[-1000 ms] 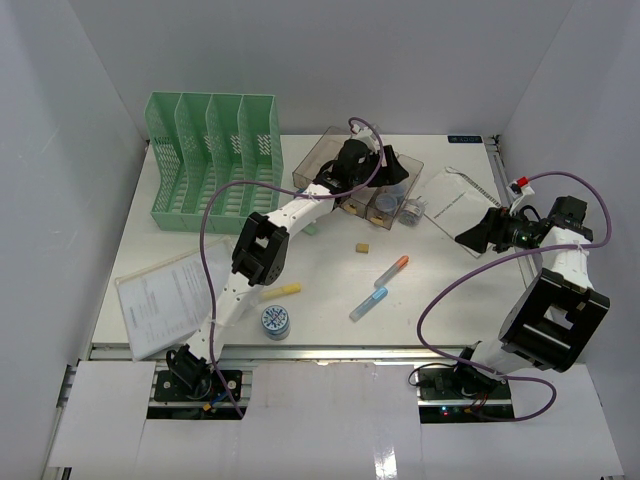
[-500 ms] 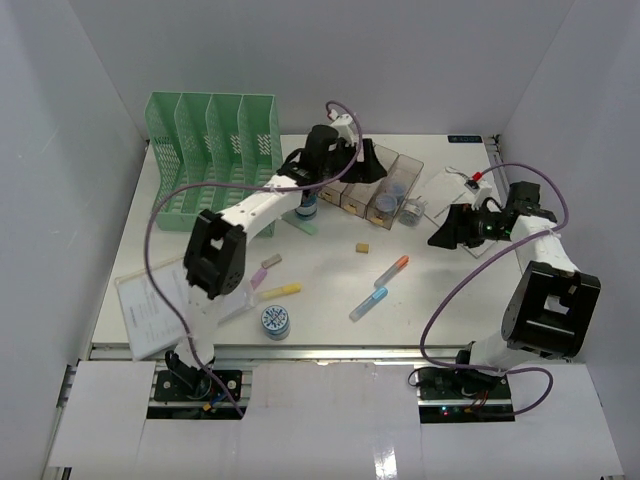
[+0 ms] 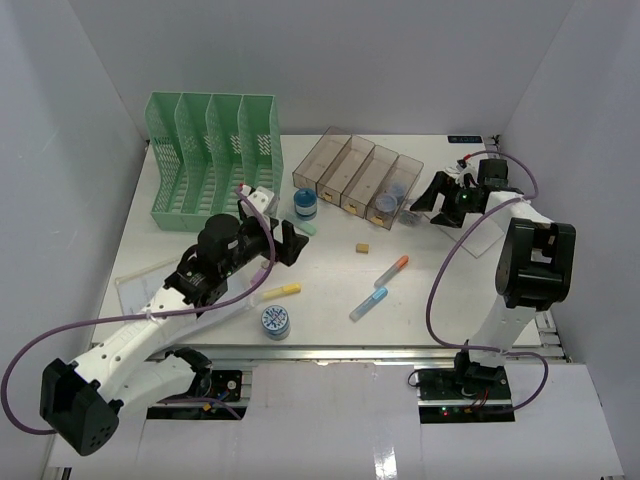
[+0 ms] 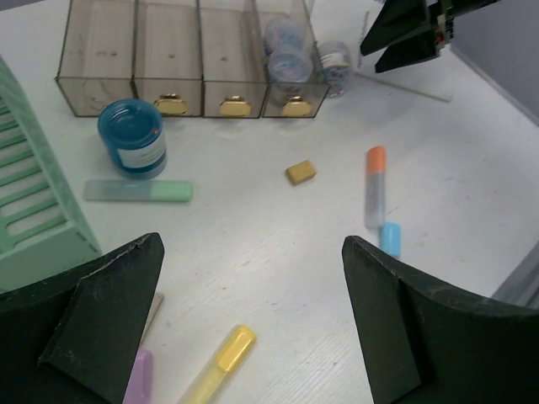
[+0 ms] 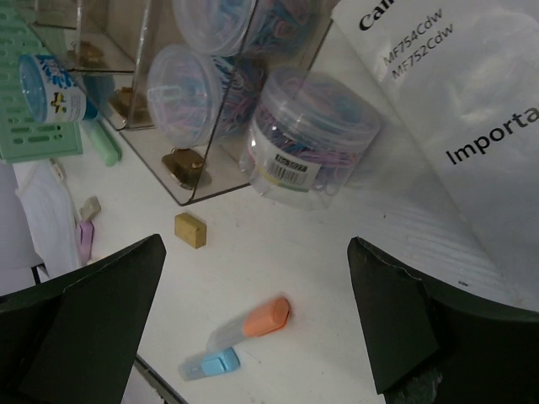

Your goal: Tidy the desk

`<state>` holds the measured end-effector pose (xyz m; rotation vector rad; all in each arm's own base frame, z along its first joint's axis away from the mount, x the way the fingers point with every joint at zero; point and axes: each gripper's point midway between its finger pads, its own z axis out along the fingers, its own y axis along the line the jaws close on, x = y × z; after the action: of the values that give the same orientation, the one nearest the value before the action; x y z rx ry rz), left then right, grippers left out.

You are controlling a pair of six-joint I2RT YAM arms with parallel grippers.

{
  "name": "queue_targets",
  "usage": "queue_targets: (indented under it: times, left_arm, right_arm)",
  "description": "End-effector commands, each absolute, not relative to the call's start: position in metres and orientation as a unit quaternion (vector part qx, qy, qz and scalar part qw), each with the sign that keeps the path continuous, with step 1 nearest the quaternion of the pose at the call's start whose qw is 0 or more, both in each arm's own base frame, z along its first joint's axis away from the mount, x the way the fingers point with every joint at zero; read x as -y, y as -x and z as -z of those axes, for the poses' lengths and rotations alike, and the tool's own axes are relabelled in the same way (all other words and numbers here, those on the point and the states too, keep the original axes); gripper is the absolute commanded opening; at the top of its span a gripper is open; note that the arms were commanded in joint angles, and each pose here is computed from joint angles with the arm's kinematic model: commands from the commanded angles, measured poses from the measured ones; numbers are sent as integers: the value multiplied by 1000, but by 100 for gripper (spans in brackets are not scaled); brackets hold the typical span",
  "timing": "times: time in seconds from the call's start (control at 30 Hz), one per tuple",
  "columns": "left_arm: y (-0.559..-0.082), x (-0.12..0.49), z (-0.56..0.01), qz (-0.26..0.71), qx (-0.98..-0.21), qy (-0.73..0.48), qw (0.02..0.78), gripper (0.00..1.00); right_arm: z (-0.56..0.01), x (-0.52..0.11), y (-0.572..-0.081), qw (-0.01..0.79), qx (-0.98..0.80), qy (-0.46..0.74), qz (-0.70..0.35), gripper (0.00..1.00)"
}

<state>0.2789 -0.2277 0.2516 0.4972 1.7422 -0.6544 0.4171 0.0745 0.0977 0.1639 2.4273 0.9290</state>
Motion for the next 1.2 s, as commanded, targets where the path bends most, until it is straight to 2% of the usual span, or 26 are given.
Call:
queue_targets:
  times: [0.0, 0.33, 0.6, 0.97, 1.07, 1.17]
  left_arm:
    - [-278, 198, -233, 207, -753, -217, 586, 98]
    - [-279, 191, -232, 190, -756, -214, 589, 98]
    - [-281, 193, -223, 184, -764, -223, 577, 98]
    - [-280, 193, -223, 186, -763, -227, 575, 98]
    - [-279, 193, -226, 187, -761, -226, 578, 98]
    - [-278, 193, -228, 188, -760, -226, 580, 98]
  right_arm:
    - [-103, -69, -445, 289, -891, -88, -338, 96]
    - [-69, -68, -473, 271, -891, -116, -347, 96]
    - [-47, -74, -476, 248, -892, -136, -354, 99]
    - [-37, -81, -455, 232, -890, -141, -367, 71]
    - [-44, -80, -454, 241, -889, -138, -365, 61]
    - [-52, -76, -454, 246, -885, -140, -369, 46]
